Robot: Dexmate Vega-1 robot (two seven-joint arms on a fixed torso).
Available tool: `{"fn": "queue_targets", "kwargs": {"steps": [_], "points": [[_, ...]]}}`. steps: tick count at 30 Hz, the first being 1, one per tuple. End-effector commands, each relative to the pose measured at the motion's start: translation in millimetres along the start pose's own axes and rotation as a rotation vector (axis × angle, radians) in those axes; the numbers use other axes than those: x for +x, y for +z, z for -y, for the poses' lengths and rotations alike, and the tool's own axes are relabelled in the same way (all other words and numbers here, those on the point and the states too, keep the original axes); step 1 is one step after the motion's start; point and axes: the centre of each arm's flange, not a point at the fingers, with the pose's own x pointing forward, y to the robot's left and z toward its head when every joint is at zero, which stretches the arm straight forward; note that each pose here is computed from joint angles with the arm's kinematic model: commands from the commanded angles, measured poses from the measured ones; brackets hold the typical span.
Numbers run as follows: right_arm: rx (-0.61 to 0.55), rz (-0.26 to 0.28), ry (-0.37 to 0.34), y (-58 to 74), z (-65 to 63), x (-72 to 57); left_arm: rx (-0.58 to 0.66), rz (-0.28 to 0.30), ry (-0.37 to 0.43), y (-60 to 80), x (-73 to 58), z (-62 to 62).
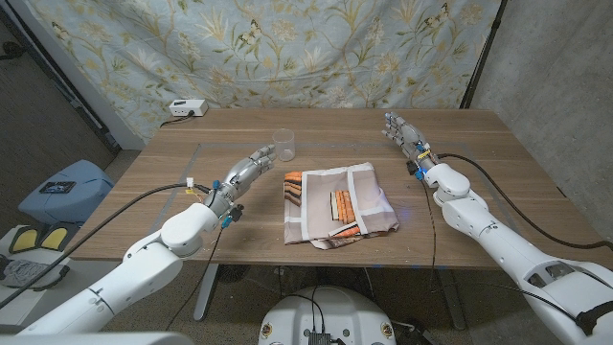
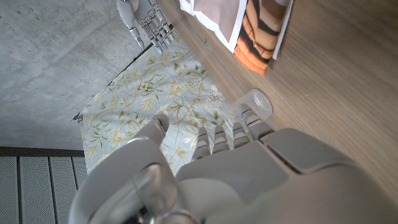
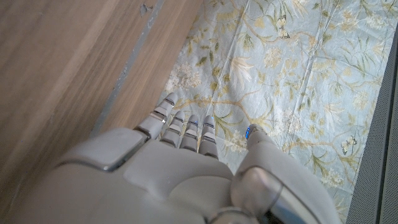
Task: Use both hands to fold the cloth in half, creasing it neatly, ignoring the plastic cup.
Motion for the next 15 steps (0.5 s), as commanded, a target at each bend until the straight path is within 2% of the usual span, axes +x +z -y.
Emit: {"fn": "queue_targets", "kwargs": {"steps": [1, 15], "points": [[-0.027, 0.007, -0.005, 0.5, -4.7, 3.0, 0.047, -0.005, -0.052, 5.5, -6.8, 7.6], [-0.045, 0.042, -0.032, 6.3, -6.5, 0.8, 0.143, -0.040, -0.091, 9.2, -21.2, 9.0]]}}
